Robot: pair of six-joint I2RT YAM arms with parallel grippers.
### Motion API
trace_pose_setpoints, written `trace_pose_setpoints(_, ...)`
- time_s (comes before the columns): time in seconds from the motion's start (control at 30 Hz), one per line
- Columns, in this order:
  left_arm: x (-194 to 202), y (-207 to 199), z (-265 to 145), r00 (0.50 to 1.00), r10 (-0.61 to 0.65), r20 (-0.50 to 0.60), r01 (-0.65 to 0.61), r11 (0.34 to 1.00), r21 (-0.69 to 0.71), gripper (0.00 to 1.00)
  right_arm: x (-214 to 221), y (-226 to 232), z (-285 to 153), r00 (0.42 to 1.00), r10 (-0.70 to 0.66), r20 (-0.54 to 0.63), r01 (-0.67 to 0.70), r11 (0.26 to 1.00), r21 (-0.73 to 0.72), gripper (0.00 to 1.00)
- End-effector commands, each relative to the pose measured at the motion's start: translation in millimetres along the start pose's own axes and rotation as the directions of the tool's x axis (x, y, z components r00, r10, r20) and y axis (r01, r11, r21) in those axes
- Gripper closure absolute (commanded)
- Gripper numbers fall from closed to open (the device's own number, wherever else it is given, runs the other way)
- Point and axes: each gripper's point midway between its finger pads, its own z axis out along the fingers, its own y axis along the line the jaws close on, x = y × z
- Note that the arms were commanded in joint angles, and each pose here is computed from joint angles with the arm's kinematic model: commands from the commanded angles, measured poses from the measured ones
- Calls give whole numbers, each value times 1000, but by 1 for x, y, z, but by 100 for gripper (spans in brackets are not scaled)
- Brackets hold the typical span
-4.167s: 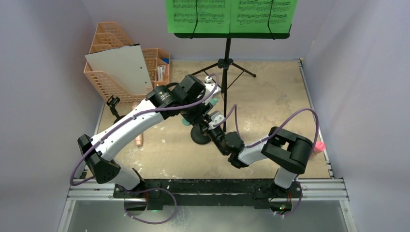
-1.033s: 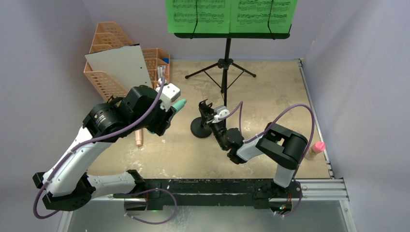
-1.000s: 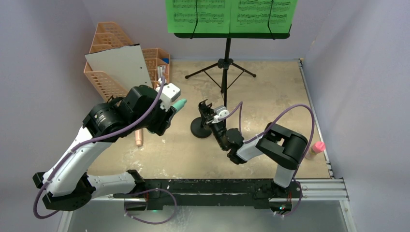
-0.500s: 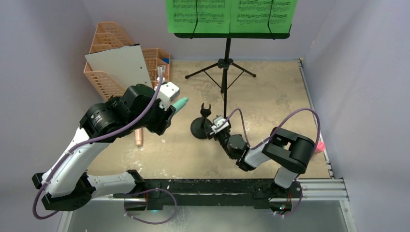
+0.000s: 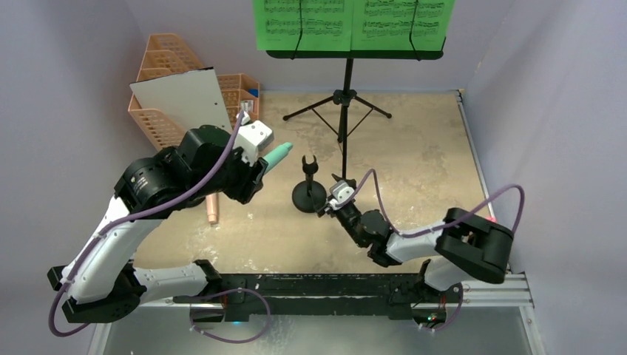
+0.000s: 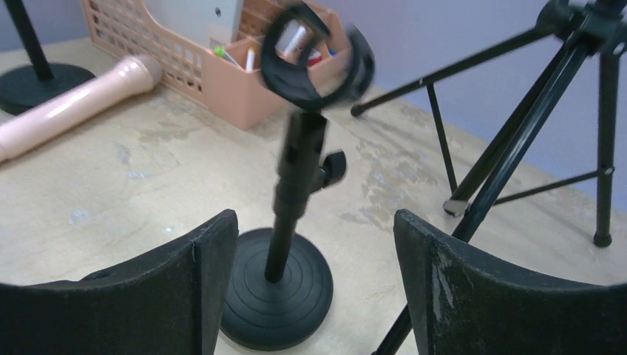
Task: Pack up the instrument practice props
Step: Remove the microphone from the microphone stand.
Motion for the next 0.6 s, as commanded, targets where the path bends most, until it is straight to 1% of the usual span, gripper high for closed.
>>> trace_pose_setpoints(0.0, -27, -2, -13, 995, 16, 103, -19, 1000, 24, 100, -40, 5, -9, 996, -21, 91, 25, 999, -44, 19)
trace_pose_setpoints(0.23, -40, -18, -17, 988, 40, 148, -59, 991, 120, 100, -89, 17, -22, 982, -87, 169, 114, 982, -152, 10)
trace_pose_setpoints(0.33, -42, -28, -14, 987, 58, 152, -84, 982, 170, 100, -105, 24, -25, 978, -121, 171, 157, 965, -212, 2)
trace_pose_setpoints(0.57, -39, -43, 0, 984, 129, 124, -157, 956, 248, 100, -138, 30, -33, 970, -185, 160, 225, 930, -290, 1)
